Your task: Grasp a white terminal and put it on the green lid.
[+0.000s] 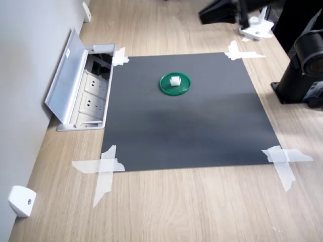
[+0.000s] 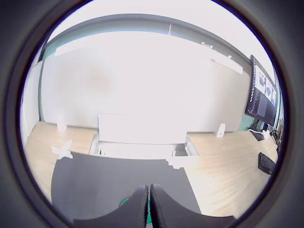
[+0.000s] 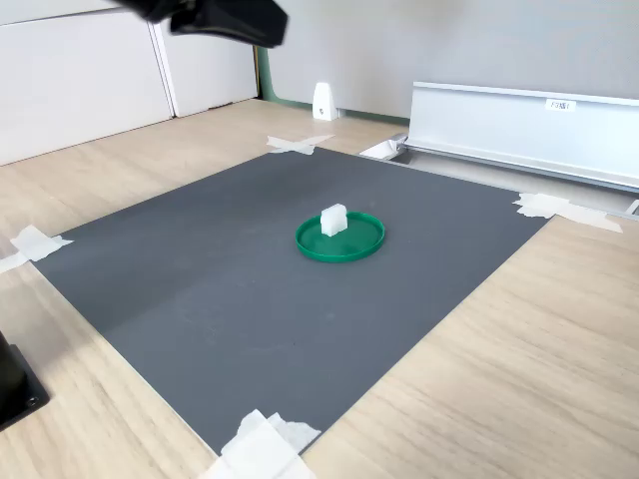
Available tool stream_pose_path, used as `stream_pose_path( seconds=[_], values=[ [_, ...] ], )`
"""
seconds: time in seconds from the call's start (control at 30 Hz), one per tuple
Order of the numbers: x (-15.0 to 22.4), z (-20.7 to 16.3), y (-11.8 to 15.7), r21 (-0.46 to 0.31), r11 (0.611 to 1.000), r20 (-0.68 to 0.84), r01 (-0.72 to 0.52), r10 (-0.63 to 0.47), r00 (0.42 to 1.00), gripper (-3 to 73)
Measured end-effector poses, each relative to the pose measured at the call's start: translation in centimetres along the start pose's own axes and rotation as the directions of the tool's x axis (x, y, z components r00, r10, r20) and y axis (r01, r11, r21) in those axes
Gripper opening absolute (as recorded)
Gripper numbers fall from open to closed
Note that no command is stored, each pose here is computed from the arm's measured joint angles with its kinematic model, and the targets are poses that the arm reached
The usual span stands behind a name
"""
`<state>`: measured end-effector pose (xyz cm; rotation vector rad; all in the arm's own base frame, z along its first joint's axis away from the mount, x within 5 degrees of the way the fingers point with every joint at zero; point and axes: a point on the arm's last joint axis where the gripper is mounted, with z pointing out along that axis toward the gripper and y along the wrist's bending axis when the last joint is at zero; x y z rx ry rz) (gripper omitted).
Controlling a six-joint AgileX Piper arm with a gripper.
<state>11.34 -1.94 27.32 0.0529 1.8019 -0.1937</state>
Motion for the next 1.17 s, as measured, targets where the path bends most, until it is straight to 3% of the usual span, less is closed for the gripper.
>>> stream_pose_path(
  seconds=[0.27, 0.53, 1.17],
  values=[
    [4.4, -2.2, 0.5, 0.011, 0.996, 0.095, -0.088, 0.086, 0.992, -0.8],
    [7.8, -3.0, 0.8, 0.028, 0.997, 0.167, -0.067, 0.062, 0.984, -0.8],
    [7.5, -4.0, 0.8, 0.024, 0.996, 0.255, -0.089, 0.080, 0.964, -0.8]
  ],
)
